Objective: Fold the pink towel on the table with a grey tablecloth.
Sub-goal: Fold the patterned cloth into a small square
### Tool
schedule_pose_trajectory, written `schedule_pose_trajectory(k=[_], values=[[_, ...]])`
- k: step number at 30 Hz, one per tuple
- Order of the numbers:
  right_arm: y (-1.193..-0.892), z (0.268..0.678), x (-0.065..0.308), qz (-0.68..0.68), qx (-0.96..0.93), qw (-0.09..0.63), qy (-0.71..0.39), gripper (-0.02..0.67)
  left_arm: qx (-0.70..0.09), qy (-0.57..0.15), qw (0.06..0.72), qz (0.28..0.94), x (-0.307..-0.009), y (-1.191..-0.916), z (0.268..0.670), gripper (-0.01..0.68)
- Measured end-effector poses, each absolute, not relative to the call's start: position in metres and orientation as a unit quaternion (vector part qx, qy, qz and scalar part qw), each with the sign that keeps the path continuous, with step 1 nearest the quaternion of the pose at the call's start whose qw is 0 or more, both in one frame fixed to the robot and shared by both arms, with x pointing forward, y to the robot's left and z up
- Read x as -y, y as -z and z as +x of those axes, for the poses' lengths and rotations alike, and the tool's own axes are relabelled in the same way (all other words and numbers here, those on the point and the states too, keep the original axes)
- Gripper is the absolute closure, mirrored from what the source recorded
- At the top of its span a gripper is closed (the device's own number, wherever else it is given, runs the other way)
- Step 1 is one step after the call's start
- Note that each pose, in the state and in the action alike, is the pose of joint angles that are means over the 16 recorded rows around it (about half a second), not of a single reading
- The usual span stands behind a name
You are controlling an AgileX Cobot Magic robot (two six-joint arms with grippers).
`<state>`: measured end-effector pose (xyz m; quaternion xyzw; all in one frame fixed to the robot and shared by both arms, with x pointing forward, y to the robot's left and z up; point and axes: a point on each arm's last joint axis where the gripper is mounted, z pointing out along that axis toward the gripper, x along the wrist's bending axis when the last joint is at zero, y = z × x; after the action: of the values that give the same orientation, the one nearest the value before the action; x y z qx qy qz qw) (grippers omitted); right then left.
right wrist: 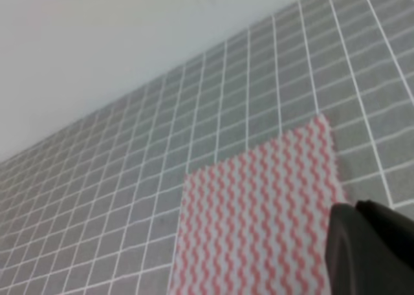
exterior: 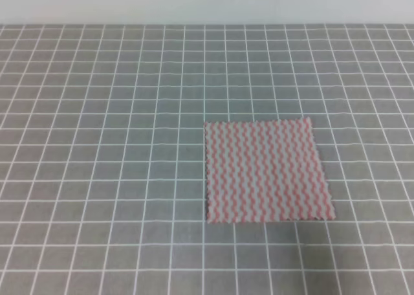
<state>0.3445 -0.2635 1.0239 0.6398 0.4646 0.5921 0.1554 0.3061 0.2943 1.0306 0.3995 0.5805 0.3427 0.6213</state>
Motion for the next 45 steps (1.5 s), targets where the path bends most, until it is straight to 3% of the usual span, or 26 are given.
schedule_pose_trajectory(k=[6,12,20,26,32,39,45], values=[[-1.031,0.365,0.259,0.632,-0.507,0.165,-0.562,0.666,-0.579,-0.357,0.580,0.449,-0.292,-1.049,0.325,0.674],[-1.037,0.387,0.251,0.606,-0.574,0.167,-0.525,0.666,-0.582,-0.325,0.516,0.538,-0.280,-1.067,0.361,0.674],[-1.040,0.430,0.237,0.579,-0.677,0.127,-0.436,0.666,-0.520,-0.236,0.412,0.710,-0.228,-1.085,0.440,0.673],[-1.029,0.464,0.232,0.592,-0.725,0.082,-0.342,0.666,-0.465,-0.169,0.354,0.794,-0.171,-1.075,0.492,0.673],[-1.012,0.492,0.228,0.608,-0.748,0.049,-0.262,0.665,-0.442,-0.114,0.309,0.834,-0.128,-1.051,0.526,0.673],[-0.988,0.515,0.212,0.597,-0.775,0.020,-0.207,0.652,-0.427,-0.084,0.286,0.853,-0.103,-1.031,0.544,0.673],[-0.973,0.529,0.197,0.586,-0.790,0.010,-0.181,0.546,-0.417,-0.081,0.282,0.860,-0.097,-1.026,0.547,0.673]])
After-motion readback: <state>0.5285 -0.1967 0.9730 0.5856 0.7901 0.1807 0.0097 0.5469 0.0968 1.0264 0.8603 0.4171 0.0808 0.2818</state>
